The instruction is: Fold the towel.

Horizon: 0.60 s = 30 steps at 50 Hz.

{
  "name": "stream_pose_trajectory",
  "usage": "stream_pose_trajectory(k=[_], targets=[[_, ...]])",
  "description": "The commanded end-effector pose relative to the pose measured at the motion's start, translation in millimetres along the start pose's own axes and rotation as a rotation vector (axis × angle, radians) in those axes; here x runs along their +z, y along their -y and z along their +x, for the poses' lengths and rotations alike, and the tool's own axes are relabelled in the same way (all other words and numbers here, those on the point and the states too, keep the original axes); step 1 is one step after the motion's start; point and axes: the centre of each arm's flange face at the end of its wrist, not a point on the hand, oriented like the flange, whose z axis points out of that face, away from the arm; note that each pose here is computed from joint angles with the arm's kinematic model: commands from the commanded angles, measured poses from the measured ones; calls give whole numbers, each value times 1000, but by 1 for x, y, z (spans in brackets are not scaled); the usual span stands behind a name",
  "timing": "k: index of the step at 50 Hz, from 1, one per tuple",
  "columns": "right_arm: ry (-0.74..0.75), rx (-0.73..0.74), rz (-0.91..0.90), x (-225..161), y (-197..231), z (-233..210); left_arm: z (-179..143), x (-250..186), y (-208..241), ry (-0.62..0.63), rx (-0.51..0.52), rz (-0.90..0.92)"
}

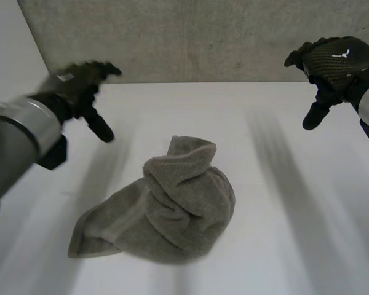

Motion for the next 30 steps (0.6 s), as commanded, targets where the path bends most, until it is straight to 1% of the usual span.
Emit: stream_pose_trajectory(k=[1,2,3,4,6,7,9,11,12,18,20,21,22,24,25,27,28,29,30], targets=[[12,-25,-36,9,-12,-1,32,34,-80,-129,14,-215],[19,-24,-45,11,-15,-2,32,34,-80,-129,14,-215],[20,-24,-45,11,-15,-2,35,39,-94,-137,16,-250],[25,-23,-56,13,-19,-3,35,39,-94,-137,16,-251],[34,-19,-72,16,-24,-5,39,48,-120,-146,20,-307],[44,-15,-88,20,-30,-7,39,48,-120,-146,20,-308],[56,-11,-106,23,-36,-9,40,53,-136,-151,19,-334],[97,-1,-138,31,-49,-17,41,54,-140,-153,20,-339],[98,-1,-139,31,-49,-17,42,54,-140,-155,21,-336],[228,31,-159,48,-72,-37,41,50,-131,-148,23,-317],[257,43,-154,54,-76,-41,41,42,-114,-147,23,-279],[288,50,-143,60,-78,-45,41,42,-114,-147,23,-278],[288,50,-143,61,-79,-45,39,36,-107,-143,24,-265],[369,56,-103,74,-79,-60,37,30,-102,-139,22,-255],[369,56,-103,74,-79,-60,36,23,-96,-138,23,-241],[475,49,-36,84,-74,-83,35,15,-88,-139,23,-224],[476,49,-36,84,-74,-83,35,6,-85,-139,23,-218],[528,47,-4,87,-72,-94,35,6,-85,-139,23,-218],[528,47,-4,87,-72,-94,35,-3,-85,-143,24,-220]])
